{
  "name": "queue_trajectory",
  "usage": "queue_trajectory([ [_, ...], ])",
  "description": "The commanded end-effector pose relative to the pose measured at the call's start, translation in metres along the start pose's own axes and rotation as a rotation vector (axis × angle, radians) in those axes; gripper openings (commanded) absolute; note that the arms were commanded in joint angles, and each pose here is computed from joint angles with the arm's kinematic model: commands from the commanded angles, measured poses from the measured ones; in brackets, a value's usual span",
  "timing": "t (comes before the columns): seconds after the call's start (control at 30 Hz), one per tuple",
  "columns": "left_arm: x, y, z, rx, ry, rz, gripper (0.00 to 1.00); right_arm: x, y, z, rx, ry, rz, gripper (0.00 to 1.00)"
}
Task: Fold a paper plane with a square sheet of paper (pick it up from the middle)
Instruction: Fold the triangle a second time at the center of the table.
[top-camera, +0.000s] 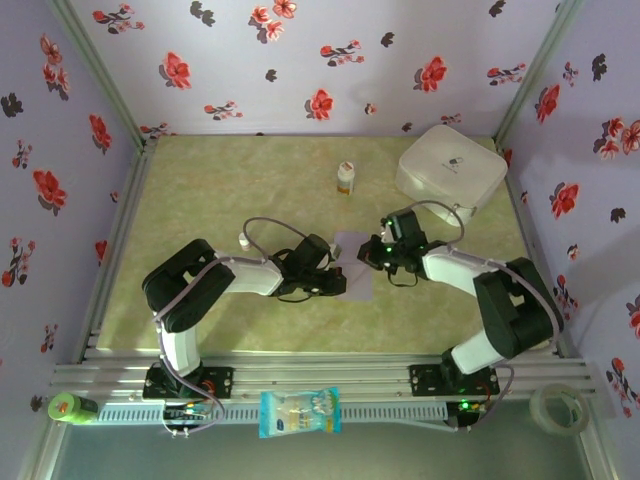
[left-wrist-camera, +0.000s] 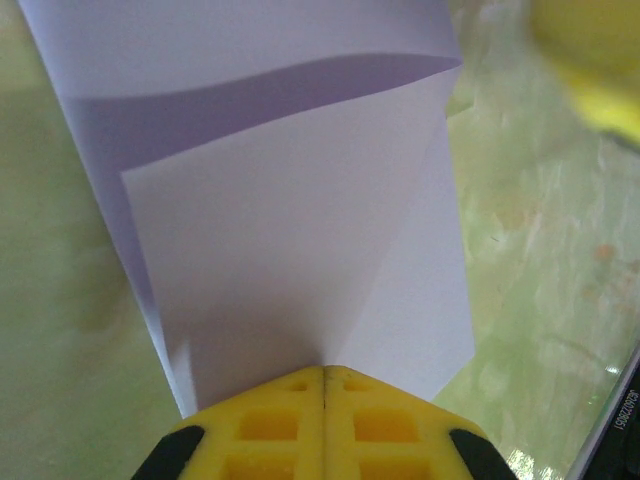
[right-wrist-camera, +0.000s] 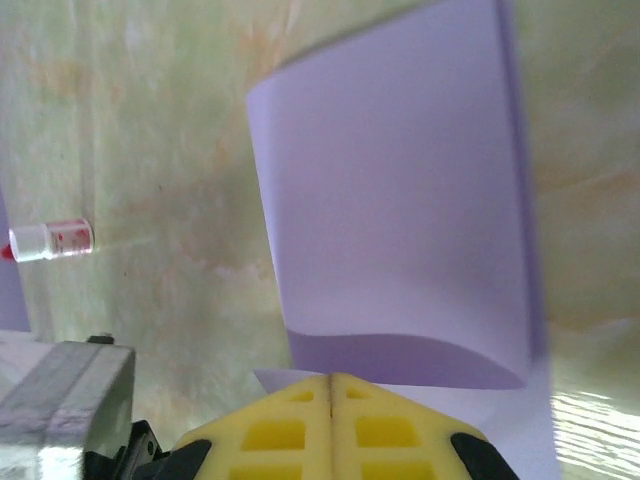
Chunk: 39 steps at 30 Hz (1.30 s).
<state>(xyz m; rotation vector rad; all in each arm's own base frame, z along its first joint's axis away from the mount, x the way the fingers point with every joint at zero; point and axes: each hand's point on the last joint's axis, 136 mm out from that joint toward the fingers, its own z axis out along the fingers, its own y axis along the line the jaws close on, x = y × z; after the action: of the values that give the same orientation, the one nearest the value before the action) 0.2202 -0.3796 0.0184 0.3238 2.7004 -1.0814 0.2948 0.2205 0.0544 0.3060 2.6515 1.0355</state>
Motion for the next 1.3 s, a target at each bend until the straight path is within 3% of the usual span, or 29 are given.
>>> queue_trajectory([
  [0.0, 0.046, 0.04, 0.005, -0.142, 0.145, -0.062, 0.0, 0.019, -0.014, 0.016, 0.016, 0.071, 0.051, 0.0],
  [0.17, 0.047, 0.041, 0.004, -0.149, 0.154, -0.06, 0.0, 0.018, -0.058, 0.017, 0.155, 0.03, 0.097, 0.0],
  [0.3, 0.049, 0.042, 0.004, -0.151, 0.157, -0.062, 0.0, 0.005, -0.075, 0.01, 0.15, -0.021, 0.145, 0.0],
  [0.47, 0.047, 0.041, 0.005, -0.149, 0.158, -0.059, 0.0, -0.016, -0.075, 0.0, 0.119, -0.063, 0.153, 0.0],
  [0.67, 0.047, 0.04, 0.006, -0.146, 0.157, -0.061, 0.0, -0.028, -0.038, -0.015, 0.01, -0.107, 0.114, 0.0],
  [0.83, 0.046, 0.037, 0.005, -0.14, 0.153, -0.058, 0.0, -0.013, -0.014, -0.021, -0.028, -0.096, 0.059, 0.0],
  [1.07, 0.042, 0.032, 0.006, -0.128, 0.147, -0.055, 0.0, 0.015, -0.013, 0.001, -0.036, -0.007, 0.068, 0.0],
  [1.27, 0.034, 0.019, 0.001, -0.101, 0.138, -0.047, 0.0, 0.023, -0.055, 0.012, 0.12, 0.002, 0.115, 0.0],
])
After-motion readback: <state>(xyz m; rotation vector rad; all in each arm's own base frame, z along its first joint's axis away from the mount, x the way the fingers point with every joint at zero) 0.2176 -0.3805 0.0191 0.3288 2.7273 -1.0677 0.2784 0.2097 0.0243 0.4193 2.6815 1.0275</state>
